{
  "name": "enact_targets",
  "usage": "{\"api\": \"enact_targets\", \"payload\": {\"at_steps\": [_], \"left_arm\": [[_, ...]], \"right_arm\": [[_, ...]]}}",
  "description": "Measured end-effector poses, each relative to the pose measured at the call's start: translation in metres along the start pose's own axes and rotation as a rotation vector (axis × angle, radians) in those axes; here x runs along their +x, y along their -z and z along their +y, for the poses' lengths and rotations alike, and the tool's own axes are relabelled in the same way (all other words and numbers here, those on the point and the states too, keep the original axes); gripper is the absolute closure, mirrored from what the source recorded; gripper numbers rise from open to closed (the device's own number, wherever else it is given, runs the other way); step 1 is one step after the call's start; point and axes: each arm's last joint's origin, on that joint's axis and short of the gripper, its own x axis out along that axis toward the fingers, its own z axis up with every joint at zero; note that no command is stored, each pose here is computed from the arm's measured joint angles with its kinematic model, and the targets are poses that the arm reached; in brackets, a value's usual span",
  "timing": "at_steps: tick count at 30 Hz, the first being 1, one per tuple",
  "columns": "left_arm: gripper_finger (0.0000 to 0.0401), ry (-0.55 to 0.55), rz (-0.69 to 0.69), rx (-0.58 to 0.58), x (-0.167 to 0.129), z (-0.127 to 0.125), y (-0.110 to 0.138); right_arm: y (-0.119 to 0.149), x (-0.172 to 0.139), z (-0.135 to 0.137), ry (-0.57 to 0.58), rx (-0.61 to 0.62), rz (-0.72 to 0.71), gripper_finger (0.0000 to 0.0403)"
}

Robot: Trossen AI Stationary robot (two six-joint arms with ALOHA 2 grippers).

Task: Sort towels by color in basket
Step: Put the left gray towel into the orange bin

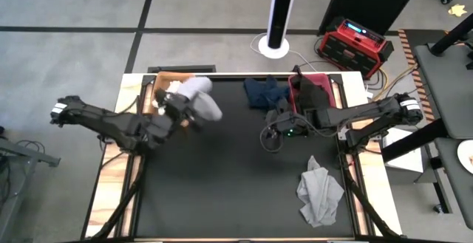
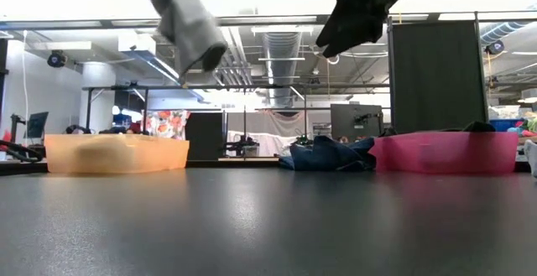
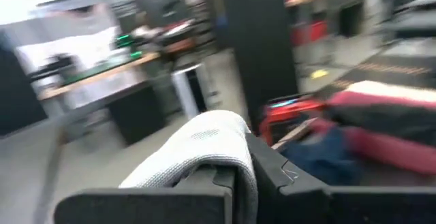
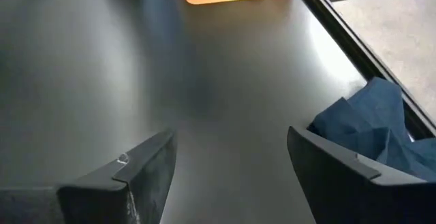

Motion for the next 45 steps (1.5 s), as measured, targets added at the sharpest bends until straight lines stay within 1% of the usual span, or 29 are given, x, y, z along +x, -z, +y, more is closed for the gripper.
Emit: {"api": "enact_targets", "payload": {"at_steps": [9, 13, 18, 21, 24, 26, 31, 36, 39, 45], "left_arm": [[0.0401, -0.289, 0.212, 0.060, 0.039, 0.049, 0.033], [0.0401, -0.352, 0.309, 0.060, 0.063, 0.065, 0.042], [0.0401, -0.480, 0.408, 0.110, 0.089, 0.085, 0.054], [0.0401, -0.513, 0.477, 0.144, 0.103, 0.092, 0.063], [0.0401, -0.545, 0.545, 0.212, 0.117, 0.096, 0.073], [0.0401, -0.561, 0.580, 0.229, 0.126, 0.098, 0.081], [0.0401, -0.483, 0.668, 0.225, 0.151, 0.095, 0.100], [0.0401, -0.445, 0.729, 0.251, 0.169, 0.088, 0.118], [0.0401, -0.368, 0.772, 0.234, 0.174, 0.083, 0.127], [0.0401, -0.168, 0.853, 0.142, 0.180, 0.078, 0.137]], "right_arm": [[0.008, 0.007, 0.001, -0.006, 0.006, -0.018, 0.0147], [0.008, 0.007, 0.001, -0.006, 0.005, -0.017, 0.0143], [0.008, 0.007, 0.001, -0.006, 0.002, -0.017, 0.0136], [0.008, 0.007, 0.001, -0.006, -0.001, -0.016, 0.0136], [0.008, 0.007, 0.001, -0.006, -0.006, -0.017, 0.0141], [0.008, 0.007, 0.001, -0.006, -0.006, -0.016, 0.0145], [0.009, 0.007, 0.001, -0.006, -0.006, -0.016, 0.0149], [0.011, 0.008, 0.001, -0.005, -0.008, -0.007, 0.0141], [0.014, 0.009, 0.001, -0.003, -0.011, 0.000, 0.0136], [0.018, 0.011, 0.000, 0.000, -0.012, 0.012, 0.0140]]}}
